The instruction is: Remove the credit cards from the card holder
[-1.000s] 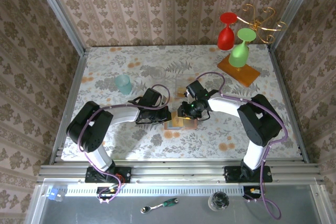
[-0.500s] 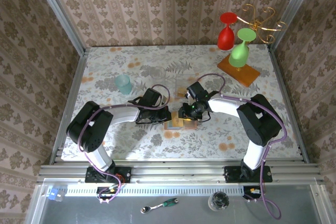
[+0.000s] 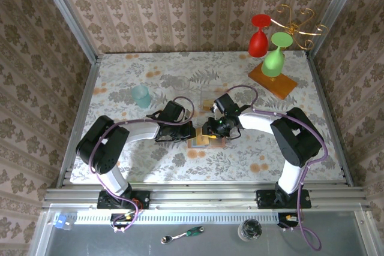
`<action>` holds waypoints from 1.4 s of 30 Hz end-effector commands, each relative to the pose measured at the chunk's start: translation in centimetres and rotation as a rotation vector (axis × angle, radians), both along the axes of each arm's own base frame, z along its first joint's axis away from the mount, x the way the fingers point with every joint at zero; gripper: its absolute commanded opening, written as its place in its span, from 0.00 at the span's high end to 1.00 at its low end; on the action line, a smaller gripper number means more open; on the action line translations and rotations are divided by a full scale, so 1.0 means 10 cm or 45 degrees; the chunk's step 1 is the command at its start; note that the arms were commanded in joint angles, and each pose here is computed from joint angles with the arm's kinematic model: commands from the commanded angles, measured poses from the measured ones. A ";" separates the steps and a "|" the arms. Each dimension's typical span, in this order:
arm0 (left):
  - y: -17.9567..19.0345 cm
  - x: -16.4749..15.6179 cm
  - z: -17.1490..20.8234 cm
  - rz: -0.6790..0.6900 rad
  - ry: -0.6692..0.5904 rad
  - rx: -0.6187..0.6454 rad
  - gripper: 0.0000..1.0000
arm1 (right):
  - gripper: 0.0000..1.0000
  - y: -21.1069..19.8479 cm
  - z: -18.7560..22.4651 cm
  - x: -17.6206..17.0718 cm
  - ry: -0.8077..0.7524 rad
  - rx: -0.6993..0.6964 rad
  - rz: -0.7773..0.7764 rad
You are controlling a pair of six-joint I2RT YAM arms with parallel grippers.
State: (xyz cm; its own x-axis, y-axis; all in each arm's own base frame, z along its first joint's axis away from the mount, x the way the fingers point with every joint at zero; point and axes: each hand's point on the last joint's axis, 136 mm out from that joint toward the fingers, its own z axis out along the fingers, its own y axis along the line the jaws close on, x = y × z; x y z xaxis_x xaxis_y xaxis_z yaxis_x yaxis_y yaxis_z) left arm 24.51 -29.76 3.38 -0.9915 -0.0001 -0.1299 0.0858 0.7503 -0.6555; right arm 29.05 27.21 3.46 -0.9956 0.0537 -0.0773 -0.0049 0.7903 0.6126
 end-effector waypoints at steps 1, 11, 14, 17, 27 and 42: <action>0.09 -0.02 -0.07 0.011 0.019 0.050 1.00 | 0.71 0.03 0.04 -0.03 0.021 0.052 -0.006; 0.09 -0.02 -0.08 0.010 0.021 0.051 1.00 | 0.77 0.00 0.09 -0.01 0.016 0.146 -0.052; 0.09 -0.02 -0.09 0.010 0.023 0.054 1.00 | 0.80 -0.02 0.10 0.00 0.015 0.164 -0.065; 0.09 -0.02 -0.08 0.010 0.022 0.053 1.00 | 0.83 -0.02 0.10 -0.01 0.020 0.183 -0.071; 0.10 -0.02 -0.07 0.012 0.021 0.052 1.00 | 0.89 -0.07 0.06 0.01 0.023 0.184 -0.090; 0.10 -0.02 -0.08 0.013 0.020 0.050 1.00 | 0.91 -0.39 0.10 -0.02 -0.007 0.101 -0.132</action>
